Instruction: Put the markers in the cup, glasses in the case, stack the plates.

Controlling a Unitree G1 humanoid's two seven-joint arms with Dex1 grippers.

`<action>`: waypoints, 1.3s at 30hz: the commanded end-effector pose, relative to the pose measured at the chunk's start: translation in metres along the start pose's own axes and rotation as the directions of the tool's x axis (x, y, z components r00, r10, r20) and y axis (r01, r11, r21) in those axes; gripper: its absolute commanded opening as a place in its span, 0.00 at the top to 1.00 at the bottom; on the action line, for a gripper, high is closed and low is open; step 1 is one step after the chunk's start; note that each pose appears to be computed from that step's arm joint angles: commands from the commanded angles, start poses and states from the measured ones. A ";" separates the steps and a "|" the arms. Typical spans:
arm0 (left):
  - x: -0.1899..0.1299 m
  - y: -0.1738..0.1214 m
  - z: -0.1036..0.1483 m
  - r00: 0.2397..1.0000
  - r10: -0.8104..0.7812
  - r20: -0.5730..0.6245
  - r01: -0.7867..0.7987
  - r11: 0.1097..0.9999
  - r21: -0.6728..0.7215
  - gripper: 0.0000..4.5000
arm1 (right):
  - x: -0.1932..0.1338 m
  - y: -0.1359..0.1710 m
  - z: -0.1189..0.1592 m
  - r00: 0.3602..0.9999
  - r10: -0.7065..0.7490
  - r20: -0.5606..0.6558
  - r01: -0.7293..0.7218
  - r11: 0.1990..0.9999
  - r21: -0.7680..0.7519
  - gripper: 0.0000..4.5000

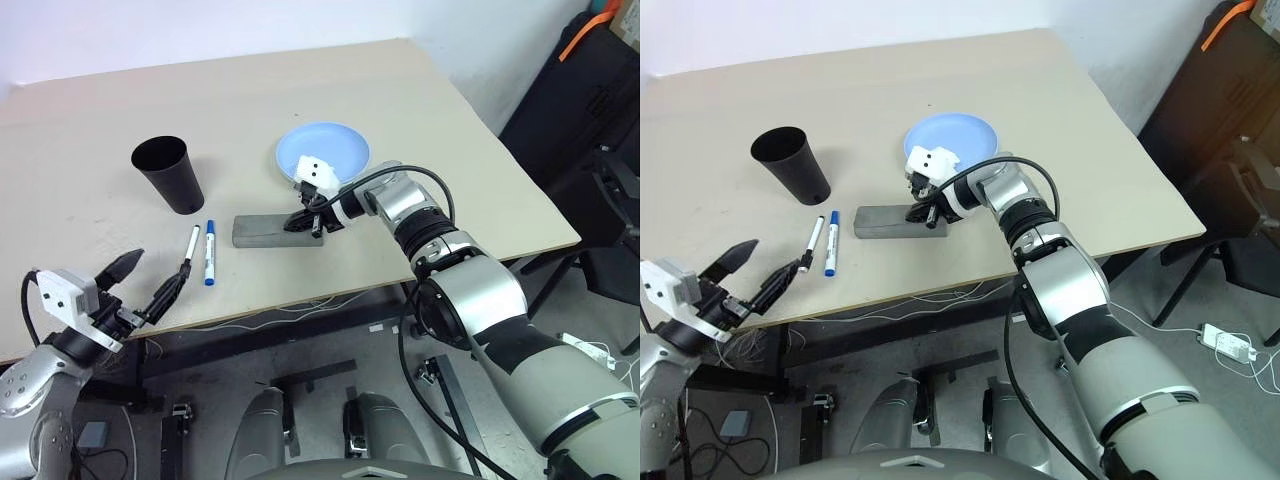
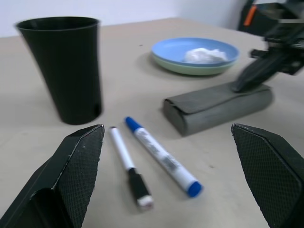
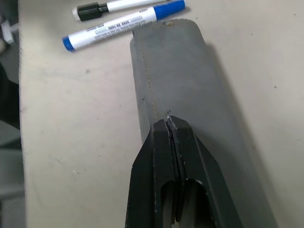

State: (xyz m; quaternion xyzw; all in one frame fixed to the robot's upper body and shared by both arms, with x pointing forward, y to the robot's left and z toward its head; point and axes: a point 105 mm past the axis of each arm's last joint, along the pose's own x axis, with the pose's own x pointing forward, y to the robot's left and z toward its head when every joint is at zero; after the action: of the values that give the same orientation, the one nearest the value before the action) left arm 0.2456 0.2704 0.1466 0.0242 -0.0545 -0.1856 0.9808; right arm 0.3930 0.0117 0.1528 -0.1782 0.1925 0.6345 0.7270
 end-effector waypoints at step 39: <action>0.083 0.028 -0.014 0.844 0.233 -0.483 -0.264 0.964 0.004 0.00 | -0.118 0.021 0.057 0.867 -0.035 0.497 0.057 0.998 -0.029 1.00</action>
State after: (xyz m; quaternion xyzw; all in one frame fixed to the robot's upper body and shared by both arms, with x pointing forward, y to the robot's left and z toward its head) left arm 0.3327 0.2648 0.1345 0.0183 0.1963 -0.0521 0.9790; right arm 0.3665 -0.0556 0.2433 -0.0248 0.0209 0.6386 0.7688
